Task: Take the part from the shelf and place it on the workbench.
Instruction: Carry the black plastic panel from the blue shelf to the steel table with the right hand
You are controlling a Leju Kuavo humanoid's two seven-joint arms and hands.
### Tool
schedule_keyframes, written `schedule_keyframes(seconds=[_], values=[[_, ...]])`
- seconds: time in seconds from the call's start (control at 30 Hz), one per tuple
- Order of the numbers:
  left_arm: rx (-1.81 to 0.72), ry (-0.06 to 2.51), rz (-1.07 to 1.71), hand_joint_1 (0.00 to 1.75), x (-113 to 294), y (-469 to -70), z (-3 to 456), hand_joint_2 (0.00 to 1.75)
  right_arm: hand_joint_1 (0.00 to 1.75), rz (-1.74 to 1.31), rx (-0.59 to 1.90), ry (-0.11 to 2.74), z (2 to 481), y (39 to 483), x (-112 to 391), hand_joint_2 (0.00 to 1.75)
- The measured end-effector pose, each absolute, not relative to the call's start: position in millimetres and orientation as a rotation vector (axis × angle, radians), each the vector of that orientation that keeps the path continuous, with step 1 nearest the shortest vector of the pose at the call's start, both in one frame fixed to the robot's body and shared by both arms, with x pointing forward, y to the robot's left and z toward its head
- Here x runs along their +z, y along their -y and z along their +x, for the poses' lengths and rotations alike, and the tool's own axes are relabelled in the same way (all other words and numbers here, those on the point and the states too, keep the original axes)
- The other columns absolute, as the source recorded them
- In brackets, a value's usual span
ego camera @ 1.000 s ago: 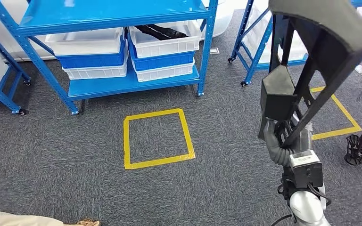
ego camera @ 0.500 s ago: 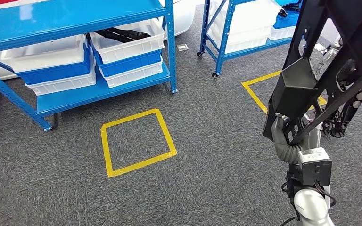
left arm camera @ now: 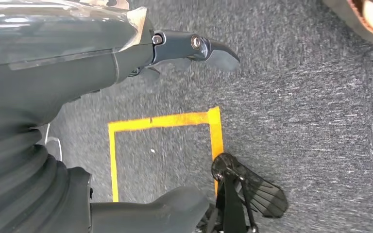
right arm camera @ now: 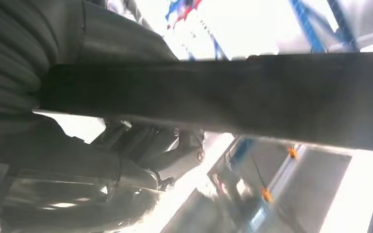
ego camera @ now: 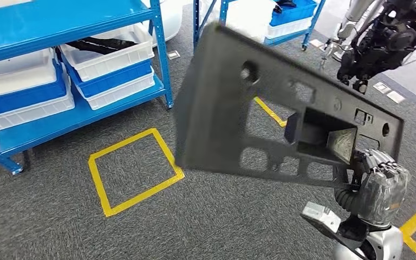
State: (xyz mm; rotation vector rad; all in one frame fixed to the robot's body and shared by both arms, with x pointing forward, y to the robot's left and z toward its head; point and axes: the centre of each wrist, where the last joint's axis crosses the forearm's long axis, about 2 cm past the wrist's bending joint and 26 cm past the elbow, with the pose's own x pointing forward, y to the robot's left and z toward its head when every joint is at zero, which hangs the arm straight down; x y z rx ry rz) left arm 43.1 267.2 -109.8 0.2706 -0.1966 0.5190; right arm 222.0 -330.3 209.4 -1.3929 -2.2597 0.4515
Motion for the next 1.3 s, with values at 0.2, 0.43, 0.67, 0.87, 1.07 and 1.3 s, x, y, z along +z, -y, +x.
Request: schedule_keyframes(seconds=[0.2, 0.43, 0.67, 0.87, 1.07, 1.3], values=[[0.514, 0.197, 0.269, 0.0, -109.7, -266.9, 44.3, 1.75, 1.75, -1.572, 0.55, 2.205, 215.7, 332.4, 209.2, 1.75], [0.484, 0.214, 0.256, 0.0, -109.2, -268.3, 49.8, 1.75, 1.75, -1.93, 0.648, 2.095, 206.0, 338.0, 229.2, 1.75], [0.511, 0.198, 0.268, 0.0, -109.6, -269.7, 46.3, 1.75, 1.75, -1.987, 0.62, 2.04, 208.1, 333.1, 231.8, 1.75], [0.519, 0.195, 0.269, 0.0, -109.5, -268.6, 46.3, 1.75, 1.75, -2.012, 0.594, 2.01, 213.0, 330.5, 234.3, 1.75], [0.523, 0.193, 0.269, 0.0, -109.5, -268.2, 46.1, 1.75, 1.75, -2.015, 0.581, 1.997, 216.9, 326.7, 234.8, 1.75], [0.527, 0.196, 0.267, 0.0, -109.3, -267.8, 48.1, 1.75, 1.75, -2.009, 0.575, 1.982, 220.7, 322.5, 233.5, 1.75]])
